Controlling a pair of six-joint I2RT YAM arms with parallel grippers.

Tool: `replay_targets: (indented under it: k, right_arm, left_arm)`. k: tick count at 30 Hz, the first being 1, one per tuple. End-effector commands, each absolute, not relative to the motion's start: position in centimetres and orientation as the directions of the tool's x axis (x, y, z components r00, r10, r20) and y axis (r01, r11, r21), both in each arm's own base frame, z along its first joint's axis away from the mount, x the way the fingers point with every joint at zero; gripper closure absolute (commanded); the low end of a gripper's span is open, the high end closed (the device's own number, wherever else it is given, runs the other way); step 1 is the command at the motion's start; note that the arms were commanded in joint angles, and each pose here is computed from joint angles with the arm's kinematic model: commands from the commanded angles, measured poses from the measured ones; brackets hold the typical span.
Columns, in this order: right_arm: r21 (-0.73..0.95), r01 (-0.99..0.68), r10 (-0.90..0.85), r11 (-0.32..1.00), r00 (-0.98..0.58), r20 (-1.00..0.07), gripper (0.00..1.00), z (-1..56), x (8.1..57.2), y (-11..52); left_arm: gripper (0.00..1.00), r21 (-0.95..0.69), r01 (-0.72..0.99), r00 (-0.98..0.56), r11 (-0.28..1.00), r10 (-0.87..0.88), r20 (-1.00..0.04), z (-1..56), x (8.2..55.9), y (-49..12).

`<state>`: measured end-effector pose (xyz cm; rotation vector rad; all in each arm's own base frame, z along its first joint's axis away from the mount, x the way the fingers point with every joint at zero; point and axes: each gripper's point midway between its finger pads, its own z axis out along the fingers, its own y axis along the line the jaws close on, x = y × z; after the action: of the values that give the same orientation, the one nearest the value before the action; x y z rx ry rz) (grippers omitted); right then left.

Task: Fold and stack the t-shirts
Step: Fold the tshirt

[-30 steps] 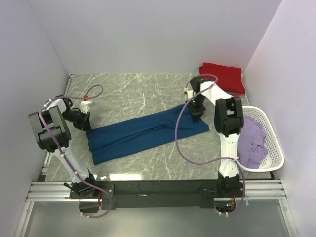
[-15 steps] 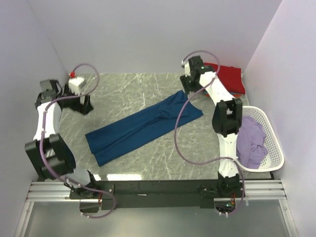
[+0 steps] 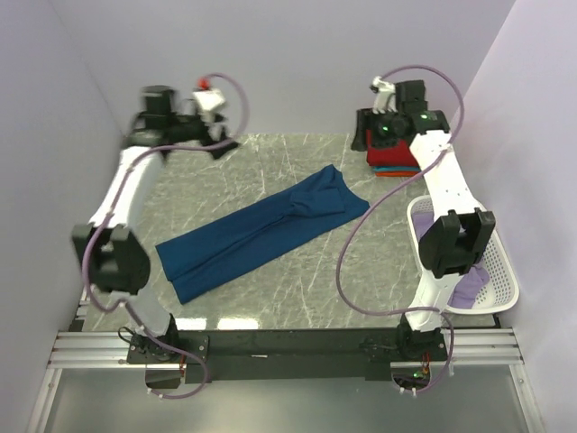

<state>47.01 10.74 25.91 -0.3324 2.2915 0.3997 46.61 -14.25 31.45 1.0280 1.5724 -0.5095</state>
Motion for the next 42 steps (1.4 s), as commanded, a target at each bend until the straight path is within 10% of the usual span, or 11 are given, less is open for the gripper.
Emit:
replay_targets:
  k: [1, 4, 10, 28, 37, 42]
  right_arm:
    - [0.339, -0.272, 0.020, 0.900, -0.753, -0.658, 0.30, 24.5, 45.6, 7.9]
    - [0.399, -0.231, 0.075, 0.887, -0.781, -0.620, 0.30, 23.7, 44.3, 5.6]
    - [0.377, -0.204, 0.068, 0.903, -0.800, -0.596, 0.29, 21.6, 41.8, 3.5]
    - [0.378, -0.162, 0.081, 0.912, -0.830, -0.551, 0.29, 19.3, 40.3, 2.1]
    - [0.398, -0.140, 0.100, 0.907, -0.845, -0.526, 0.29, 18.5, 40.4, 1.8]
    - [0.407, -0.143, 0.106, 0.902, -0.841, -0.531, 0.29, 19.2, 40.3, 2.0]
  left_arm:
    - [0.18, 0.134, 0.900, -0.040, 0.414, 0.385, -0.922, 27.1, 45.9, -22.5]
    - [0.64, 0.141, 0.910, -0.058, 0.390, 0.456, -0.888, 23.2, 46.6, -27.9]
    - [0.99, 0.025, 0.933, -0.184, 0.360, 0.535, -0.825, 15.4, 45.6, -36.2]
    - [1.00, -0.006, 0.707, -0.554, 0.708, 0.547, -0.627, 0.0, 52.7, -32.6]
    - [0.99, -0.026, 0.337, -0.584, 0.941, 0.187, -0.790, 4.4, 64.1, -22.2]
    - [0.82, -0.096, 0.206, -0.482, 0.974, 0.015, -0.876, 10.3, 67.4, -18.0]
